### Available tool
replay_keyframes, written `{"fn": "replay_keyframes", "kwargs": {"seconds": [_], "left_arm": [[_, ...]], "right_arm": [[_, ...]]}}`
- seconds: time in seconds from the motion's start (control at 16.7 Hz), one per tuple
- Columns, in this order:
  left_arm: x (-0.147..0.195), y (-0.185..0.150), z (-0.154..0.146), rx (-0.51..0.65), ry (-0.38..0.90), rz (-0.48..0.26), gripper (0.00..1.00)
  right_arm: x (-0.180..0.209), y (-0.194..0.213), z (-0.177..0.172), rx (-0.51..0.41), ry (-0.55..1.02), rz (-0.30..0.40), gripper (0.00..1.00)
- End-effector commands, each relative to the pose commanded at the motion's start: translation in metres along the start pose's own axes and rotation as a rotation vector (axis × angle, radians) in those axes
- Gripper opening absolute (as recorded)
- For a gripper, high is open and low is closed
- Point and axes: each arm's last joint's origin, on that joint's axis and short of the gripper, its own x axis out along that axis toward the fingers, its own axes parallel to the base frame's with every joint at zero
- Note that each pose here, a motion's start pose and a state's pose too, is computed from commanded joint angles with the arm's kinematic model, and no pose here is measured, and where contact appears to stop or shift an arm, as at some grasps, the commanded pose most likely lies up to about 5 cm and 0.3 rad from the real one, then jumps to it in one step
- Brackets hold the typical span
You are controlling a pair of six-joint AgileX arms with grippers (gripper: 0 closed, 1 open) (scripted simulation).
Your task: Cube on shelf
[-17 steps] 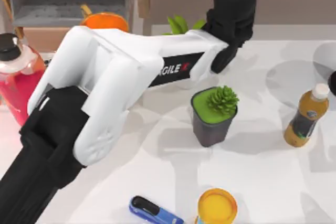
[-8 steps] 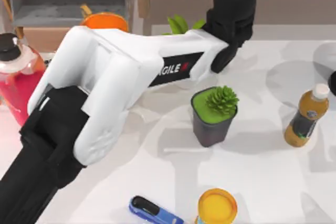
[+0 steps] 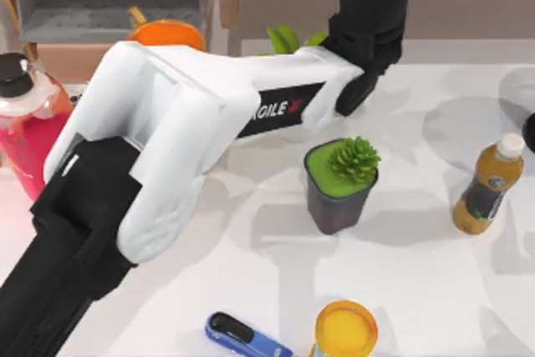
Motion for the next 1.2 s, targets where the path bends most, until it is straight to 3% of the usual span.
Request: {"fn": "replay_keyframes", "kwargs": {"seconds": [0.42,0.78,0.96,1.2], "left_arm": [[-0.006,0.003,0.006,0.04,-0.023,-0.015,1.0],[-0.027,0.05,0.055,0.305,-0.23,-0.07,1.0],[-0.037,0.11,0.096,0.511,-0.425,-0.038,1.0],[-0.047,0.239,0.112,0.939,-0.57,0.119,1.0]], "right_arm": [[0.0,0.0,0.0,0.0,0.0,0.0,1.0],[0.0,0.0,0.0,0.0,0.0,0.0,1.0],[0.0,0.0,0.0,0.0,0.0,0.0,1.0],[0.0,0.0,0.0,0.0,0.0,0.0,1.0]]}}
